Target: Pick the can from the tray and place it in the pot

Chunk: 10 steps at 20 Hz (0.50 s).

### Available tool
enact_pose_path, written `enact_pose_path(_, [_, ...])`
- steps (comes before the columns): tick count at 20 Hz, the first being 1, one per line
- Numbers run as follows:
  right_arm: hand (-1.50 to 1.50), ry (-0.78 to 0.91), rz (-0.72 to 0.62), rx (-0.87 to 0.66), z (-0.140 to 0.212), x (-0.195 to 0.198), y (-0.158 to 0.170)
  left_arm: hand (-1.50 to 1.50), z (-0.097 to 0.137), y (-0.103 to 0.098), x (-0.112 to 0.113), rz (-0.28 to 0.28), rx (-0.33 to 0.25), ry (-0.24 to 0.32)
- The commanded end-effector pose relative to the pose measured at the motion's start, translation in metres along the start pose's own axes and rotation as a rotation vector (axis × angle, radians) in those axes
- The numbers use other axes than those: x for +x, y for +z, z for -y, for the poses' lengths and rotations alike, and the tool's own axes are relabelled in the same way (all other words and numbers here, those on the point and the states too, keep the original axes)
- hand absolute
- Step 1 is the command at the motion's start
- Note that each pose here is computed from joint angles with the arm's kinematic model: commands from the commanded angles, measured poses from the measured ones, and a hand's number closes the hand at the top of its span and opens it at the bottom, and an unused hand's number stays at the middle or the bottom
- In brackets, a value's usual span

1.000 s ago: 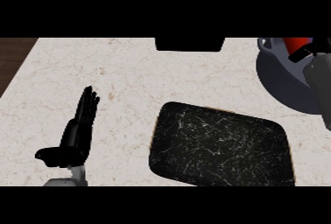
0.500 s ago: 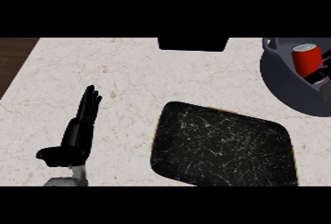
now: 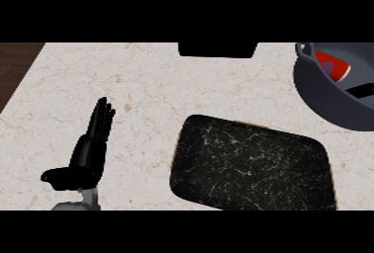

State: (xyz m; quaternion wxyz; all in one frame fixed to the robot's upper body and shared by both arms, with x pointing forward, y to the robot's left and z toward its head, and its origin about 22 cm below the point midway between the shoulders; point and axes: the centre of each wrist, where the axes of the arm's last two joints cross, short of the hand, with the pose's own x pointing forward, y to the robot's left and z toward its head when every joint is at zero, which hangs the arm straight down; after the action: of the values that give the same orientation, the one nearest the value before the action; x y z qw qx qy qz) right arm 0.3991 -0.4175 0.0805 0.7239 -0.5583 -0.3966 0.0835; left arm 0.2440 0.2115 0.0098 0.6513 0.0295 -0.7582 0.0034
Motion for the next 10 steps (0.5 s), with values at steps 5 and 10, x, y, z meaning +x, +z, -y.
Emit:
enact_pose_path(5, [-1.50,-0.502,0.087,-0.246,0.021,-0.008,-0.007,0.00,-0.014,-0.001,0.001,0.003,0.013,-0.012])
enact_pose_path(10, [-1.50,-0.647,0.035,-0.293,0.025,-0.035,-0.012,0.00,-0.009,0.008,0.000,0.010,0.009,-0.017])
